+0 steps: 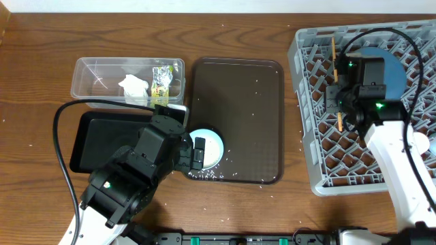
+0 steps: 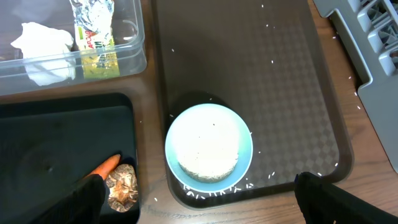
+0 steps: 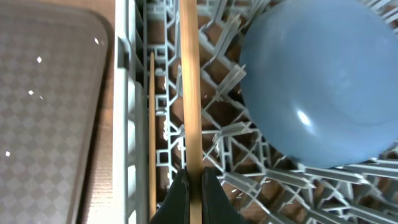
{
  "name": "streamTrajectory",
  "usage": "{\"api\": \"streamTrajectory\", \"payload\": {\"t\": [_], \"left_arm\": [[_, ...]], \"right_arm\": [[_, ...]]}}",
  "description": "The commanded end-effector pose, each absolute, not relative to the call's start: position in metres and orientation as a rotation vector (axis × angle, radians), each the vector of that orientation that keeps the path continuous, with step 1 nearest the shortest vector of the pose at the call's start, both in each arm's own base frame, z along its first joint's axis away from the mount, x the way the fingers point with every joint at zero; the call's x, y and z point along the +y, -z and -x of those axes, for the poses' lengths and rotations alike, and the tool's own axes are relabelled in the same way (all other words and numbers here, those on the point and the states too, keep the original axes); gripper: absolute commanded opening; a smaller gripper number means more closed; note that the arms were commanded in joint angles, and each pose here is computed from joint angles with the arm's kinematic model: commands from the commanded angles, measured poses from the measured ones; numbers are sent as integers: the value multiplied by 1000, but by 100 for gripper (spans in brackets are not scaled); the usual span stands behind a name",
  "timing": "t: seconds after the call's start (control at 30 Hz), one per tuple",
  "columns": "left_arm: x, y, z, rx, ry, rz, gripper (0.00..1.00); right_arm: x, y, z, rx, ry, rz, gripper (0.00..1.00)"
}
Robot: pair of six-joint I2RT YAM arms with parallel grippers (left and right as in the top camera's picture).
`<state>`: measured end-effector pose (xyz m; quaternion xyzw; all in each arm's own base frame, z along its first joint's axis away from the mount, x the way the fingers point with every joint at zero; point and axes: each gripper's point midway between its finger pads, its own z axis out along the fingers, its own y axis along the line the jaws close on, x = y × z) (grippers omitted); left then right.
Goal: Sort waste into correct bins and load items into the dishwasher rack
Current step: 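Carry the chopstick with the right gripper into the dish rack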
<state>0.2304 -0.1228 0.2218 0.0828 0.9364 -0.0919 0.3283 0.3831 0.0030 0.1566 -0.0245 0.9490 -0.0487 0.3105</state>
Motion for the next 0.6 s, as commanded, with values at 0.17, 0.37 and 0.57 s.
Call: {"api": "streamTrajectory", "payload": {"t": [0.17,0.37,0.57], "left_arm": [[-120,-229,-233,2433,234,-199,98],[-120,-229,-233,2433,234,-199,98],[-120,-229,-233,2433,234,-199,98]], "right_arm": [[20,-100,-392,2643,6,56,1],[33,-107,-390,2631,-99,79,28],[50,-152,-376,2543,-258,34,44]]}}
